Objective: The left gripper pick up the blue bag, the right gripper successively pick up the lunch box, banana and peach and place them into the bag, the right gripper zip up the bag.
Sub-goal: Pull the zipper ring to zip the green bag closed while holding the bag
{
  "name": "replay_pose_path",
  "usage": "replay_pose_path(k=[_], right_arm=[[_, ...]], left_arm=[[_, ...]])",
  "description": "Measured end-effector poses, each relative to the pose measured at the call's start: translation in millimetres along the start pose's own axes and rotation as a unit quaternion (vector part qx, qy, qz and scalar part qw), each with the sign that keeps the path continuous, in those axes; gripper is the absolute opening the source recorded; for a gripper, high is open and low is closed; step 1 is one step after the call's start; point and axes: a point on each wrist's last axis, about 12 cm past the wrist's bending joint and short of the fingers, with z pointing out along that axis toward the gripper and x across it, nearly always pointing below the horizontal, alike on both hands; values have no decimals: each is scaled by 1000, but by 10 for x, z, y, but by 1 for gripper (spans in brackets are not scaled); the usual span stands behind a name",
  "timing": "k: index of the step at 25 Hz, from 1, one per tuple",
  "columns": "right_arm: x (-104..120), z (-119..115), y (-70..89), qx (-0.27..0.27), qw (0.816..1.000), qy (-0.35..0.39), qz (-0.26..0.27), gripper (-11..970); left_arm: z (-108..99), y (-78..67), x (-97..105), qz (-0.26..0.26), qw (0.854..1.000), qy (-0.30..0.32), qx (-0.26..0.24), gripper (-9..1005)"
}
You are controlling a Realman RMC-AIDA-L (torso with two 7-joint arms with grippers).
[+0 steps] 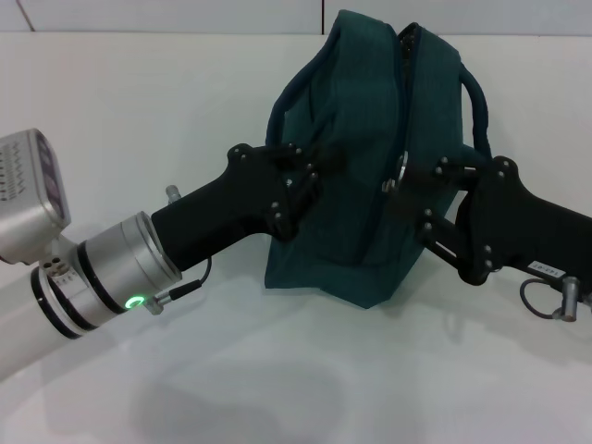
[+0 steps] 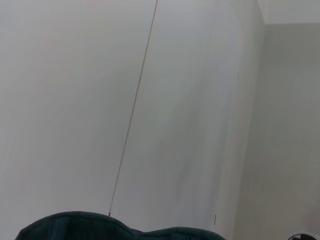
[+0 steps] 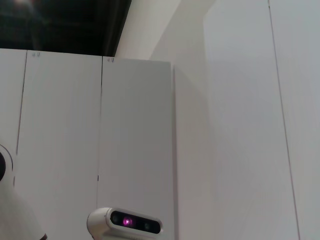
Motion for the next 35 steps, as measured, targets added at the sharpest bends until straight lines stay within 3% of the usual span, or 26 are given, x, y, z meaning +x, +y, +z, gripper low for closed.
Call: replay_pose_path(k=[18,31,35], right_arm=[[-13,-101,-70,76,996,-34,9,254],[-1,-78,-76,79,996,-32,12,244],[-48,-122,-41,68,996,-49,13,153]], left_arm=[[-23,-115,41,54,997,14,48,55],[-62,-182,84,81,994,24,71,51],[-77,-182,86,81,994,22,66,48]])
